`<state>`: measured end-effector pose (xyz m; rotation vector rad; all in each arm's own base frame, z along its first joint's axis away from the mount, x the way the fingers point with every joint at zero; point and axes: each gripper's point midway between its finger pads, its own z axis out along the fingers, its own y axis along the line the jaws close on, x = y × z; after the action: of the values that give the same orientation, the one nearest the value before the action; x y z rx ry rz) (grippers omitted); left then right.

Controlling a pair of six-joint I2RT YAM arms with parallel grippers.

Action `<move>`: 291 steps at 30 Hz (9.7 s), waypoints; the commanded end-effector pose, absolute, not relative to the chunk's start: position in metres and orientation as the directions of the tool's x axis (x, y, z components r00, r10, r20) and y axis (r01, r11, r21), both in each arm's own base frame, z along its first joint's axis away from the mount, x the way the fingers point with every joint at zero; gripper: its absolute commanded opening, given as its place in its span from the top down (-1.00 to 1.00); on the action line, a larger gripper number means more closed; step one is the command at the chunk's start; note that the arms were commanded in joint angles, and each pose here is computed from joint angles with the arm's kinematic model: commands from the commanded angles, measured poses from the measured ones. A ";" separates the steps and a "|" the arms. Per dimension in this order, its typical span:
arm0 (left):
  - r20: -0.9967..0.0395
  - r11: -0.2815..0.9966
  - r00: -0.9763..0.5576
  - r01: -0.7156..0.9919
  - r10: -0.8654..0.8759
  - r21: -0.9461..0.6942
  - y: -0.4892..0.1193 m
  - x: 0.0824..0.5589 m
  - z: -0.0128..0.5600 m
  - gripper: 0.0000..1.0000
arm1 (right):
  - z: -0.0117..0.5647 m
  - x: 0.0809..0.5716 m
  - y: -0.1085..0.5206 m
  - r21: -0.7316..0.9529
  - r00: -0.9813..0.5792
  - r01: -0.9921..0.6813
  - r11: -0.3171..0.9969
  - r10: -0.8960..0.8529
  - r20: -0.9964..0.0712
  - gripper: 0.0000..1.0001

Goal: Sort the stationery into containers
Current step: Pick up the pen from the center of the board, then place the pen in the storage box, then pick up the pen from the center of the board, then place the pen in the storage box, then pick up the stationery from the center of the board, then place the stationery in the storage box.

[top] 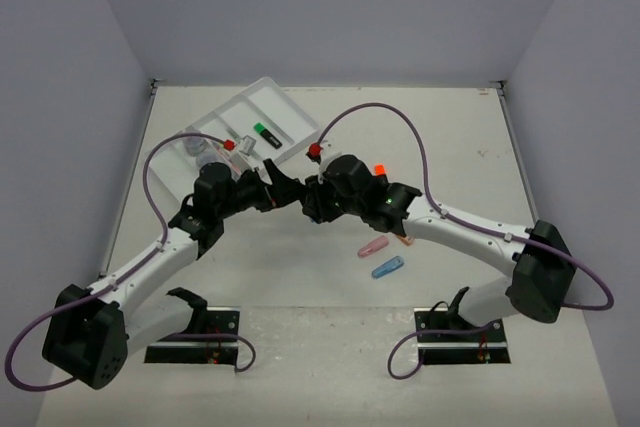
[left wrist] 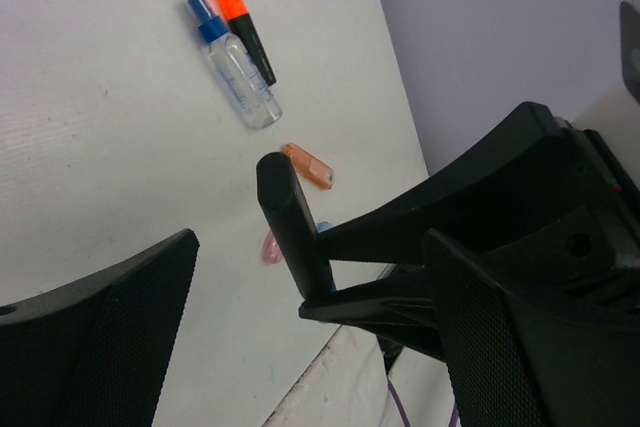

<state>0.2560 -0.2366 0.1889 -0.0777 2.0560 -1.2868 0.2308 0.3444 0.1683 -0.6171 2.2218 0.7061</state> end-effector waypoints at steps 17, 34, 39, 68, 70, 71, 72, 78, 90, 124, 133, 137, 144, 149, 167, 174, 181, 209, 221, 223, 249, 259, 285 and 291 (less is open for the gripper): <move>-0.513 0.352 -0.765 0.392 -0.389 -0.850 -0.264 0.258 0.215 0.95 | 0.219 0.228 0.349 0.389 -0.585 -0.595 0.703 -0.047 -0.810 1.00; -0.630 0.786 -0.469 -0.379 -0.618 -0.489 -0.071 0.504 0.142 1.00 | 0.207 0.248 0.212 0.342 -0.571 -0.302 0.890 0.118 -0.812 -0.97; -0.581 0.775 -0.513 -0.444 -0.632 -0.450 -0.063 0.544 0.105 1.00 | 0.190 0.247 0.200 0.303 -0.585 -0.276 0.912 0.091 -0.806 -0.98; -0.770 0.745 -0.402 0.258 -0.496 -0.615 -0.130 0.315 0.301 -1.00 | 0.059 0.392 0.144 -0.020 -0.851 -0.015 1.000 -0.024 -0.525 -0.01; -0.773 0.753 -0.428 0.265 -0.468 -0.602 -0.131 0.302 0.290 -1.00 | 0.051 0.395 0.142 -0.046 -0.861 -0.009 0.999 -0.031 -0.508 0.02; -0.781 0.758 -0.432 0.277 -0.451 -0.591 -0.131 0.296 0.287 -1.00 | 0.048 0.397 0.142 -0.050 -0.864 -0.011 0.999 -0.034 -0.502 0.03; -0.788 0.762 -0.434 0.286 -0.437 -0.580 -0.131 0.292 0.285 -1.00 | 0.046 0.398 0.143 -0.052 -0.869 -0.011 0.999 -0.035 -0.494 0.05; -0.795 0.771 -0.452 0.300 -0.404 -0.562 -0.130 0.274 0.270 -1.00 | 0.037 0.392 0.137 -0.056 -0.892 0.004 0.998 -0.022 -0.451 0.09; -0.784 0.756 -0.485 0.321 -0.386 -0.571 -0.135 0.266 0.258 -1.00 | 0.029 0.380 0.141 -0.025 -0.950 -0.064 0.998 -0.068 -0.304 0.13; -0.865 0.815 -0.401 0.362 -0.302 -0.452 -0.121 0.255 0.302 -1.00 | 0.027 0.396 0.140 -0.014 -0.978 -0.183 0.983 -0.184 -0.098 0.74; -0.817 0.719 -0.471 0.434 -0.333 -0.543 -0.147 0.262 0.291 -1.00 | 0.116 0.422 0.134 -0.053 -0.912 -0.082 0.995 -0.097 -0.398 1.00; -0.778 0.592 -0.487 0.512 -0.397 -0.623 -0.168 0.261 0.304 -1.00 | 0.171 0.401 0.163 -0.011 -0.836 -0.151 0.988 -0.134 -0.532 1.00; -0.729 0.429 -0.510 0.592 -0.456 -0.682 -0.213 0.266 0.315 -1.00 | 0.233 0.293 0.306 0.271 -0.618 -0.635 0.723 -0.264 -0.740 1.00; -0.685 0.378 -0.538 0.577 -0.491 -0.724 -0.227 0.266 0.309 -1.00 | 0.277 0.246 0.344 0.310 -0.488 -0.754 0.579 -0.177 -0.855 1.00; -0.673 0.327 -0.582 0.594 -0.456 -0.735 -0.248 0.255 0.293 -0.18 | 0.315 0.227 0.364 0.328 -0.452 -0.792 0.515 -0.133 -0.882 1.00; -0.681 0.313 -0.592 0.610 -0.431 -0.728 -0.257 0.261 0.294 0.86 | 0.316 0.231 0.367 0.325 -0.447 -0.791 0.519 -0.126 -0.886 1.00; -0.707 0.748 -0.518 0.178 -0.482 -0.640 -0.201 0.347 0.249 1.00 | 0.293 0.246 0.338 0.297 -0.455 -0.688 0.662 -0.075 -0.887 -0.97; -0.579 0.768 -0.506 -0.455 -0.640 -0.451 -0.094 0.552 0.119 -0.44 | 0.164 0.275 0.202 0.213 -0.698 -0.277 0.937 -0.044 -0.715 -0.77; -0.727 0.746 -0.332 0.094 -0.601 -0.660 -0.130 0.418 0.361 -0.91 | 0.082 0.357 0.186 -0.004 -0.867 -0.226 0.974 -0.203 -0.455 0.10; -0.756 0.747 -0.280 0.161 -0.591 -0.644 -0.123 0.374 0.382 -0.98 | 0.069 0.360 0.183 -0.028 -0.884 -0.216 0.976 -0.208 -0.419 0.11; -0.931 0.929 -0.257 0.197 -0.259 -0.313 -0.066 0.200 0.311 -1.00 | 0.177 0.437 0.286 0.133 -0.648 -0.490 0.862 -0.258 -0.716 1.00; -0.916 0.926 -0.286 0.172 -0.280 -0.337 -0.067 0.207 0.287 -1.00 | 0.211 0.535 0.361 0.091 -0.428 -0.627 0.774 -0.245 -0.870 1.00; -0.913 0.889 -0.304 0.282 -0.273 -0.360 -0.090 0.204 0.292 -1.00 | 0.154 0.583 0.415 -0.327 -0.048 -0.672 0.664 -0.481 -0.876 0.89; -0.920 0.894 -0.289 0.286 -0.264 -0.346 -0.091 0.206 0.299 -1.00 | 0.145 0.587 0.408 -0.361 -0.055 -0.655 0.664 -0.518 -0.854 0.53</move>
<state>0.2017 -0.0884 0.2716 -0.0125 1.8687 -0.5307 0.5644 0.4133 0.0952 -1.0141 1.8285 0.2258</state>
